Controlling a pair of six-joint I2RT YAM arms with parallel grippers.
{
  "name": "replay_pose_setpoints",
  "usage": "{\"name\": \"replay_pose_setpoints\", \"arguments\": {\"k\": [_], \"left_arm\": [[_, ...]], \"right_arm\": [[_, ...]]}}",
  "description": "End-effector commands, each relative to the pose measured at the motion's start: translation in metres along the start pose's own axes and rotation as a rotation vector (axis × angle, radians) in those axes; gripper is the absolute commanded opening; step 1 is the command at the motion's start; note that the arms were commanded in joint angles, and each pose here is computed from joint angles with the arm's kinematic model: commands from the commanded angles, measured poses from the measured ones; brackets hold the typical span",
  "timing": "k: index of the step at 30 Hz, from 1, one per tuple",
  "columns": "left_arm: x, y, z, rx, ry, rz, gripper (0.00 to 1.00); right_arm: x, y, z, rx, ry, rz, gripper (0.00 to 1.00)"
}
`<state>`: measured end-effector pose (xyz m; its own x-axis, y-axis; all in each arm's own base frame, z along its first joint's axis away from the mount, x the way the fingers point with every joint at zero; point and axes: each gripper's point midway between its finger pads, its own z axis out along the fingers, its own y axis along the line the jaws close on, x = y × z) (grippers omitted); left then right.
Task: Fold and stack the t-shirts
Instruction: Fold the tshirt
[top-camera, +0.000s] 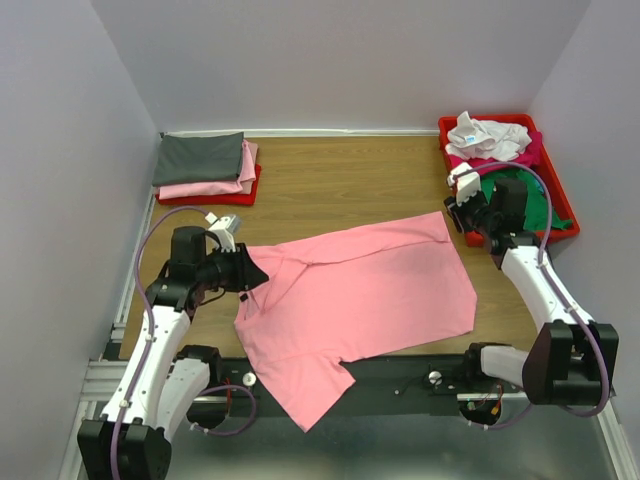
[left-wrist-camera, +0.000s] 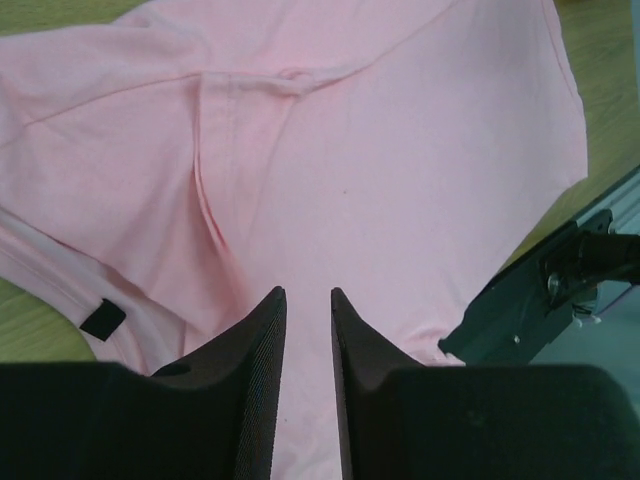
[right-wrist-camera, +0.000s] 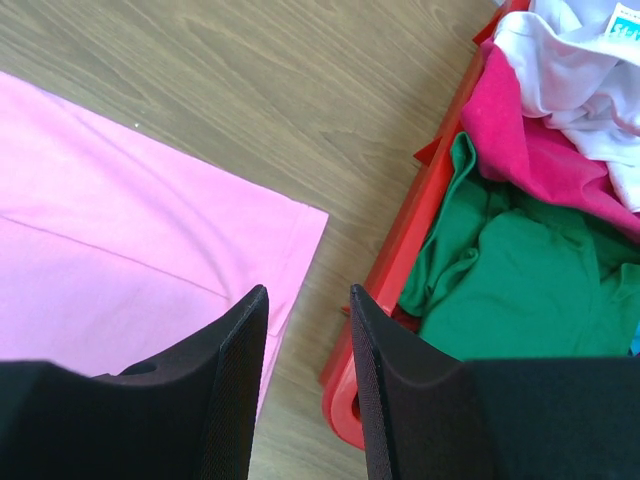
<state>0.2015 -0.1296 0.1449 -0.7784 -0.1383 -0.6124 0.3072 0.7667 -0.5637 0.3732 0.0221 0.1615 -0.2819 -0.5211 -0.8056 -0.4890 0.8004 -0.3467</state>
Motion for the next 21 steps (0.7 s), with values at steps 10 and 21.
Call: {"name": "replay_pose_setpoints", "arguments": {"k": [10,21], "left_arm": [[-0.068,-0.021,-0.005,0.027,-0.219,0.052,0.6],[-0.055,0.003,0.097,0.015,0.045,0.055,0.61]], "right_arm": [[0.001,0.068,-0.027,-0.345,0.006,0.076,0.47],[0.009,0.116,-0.038,-0.572,0.007,0.193,0.49]]}}
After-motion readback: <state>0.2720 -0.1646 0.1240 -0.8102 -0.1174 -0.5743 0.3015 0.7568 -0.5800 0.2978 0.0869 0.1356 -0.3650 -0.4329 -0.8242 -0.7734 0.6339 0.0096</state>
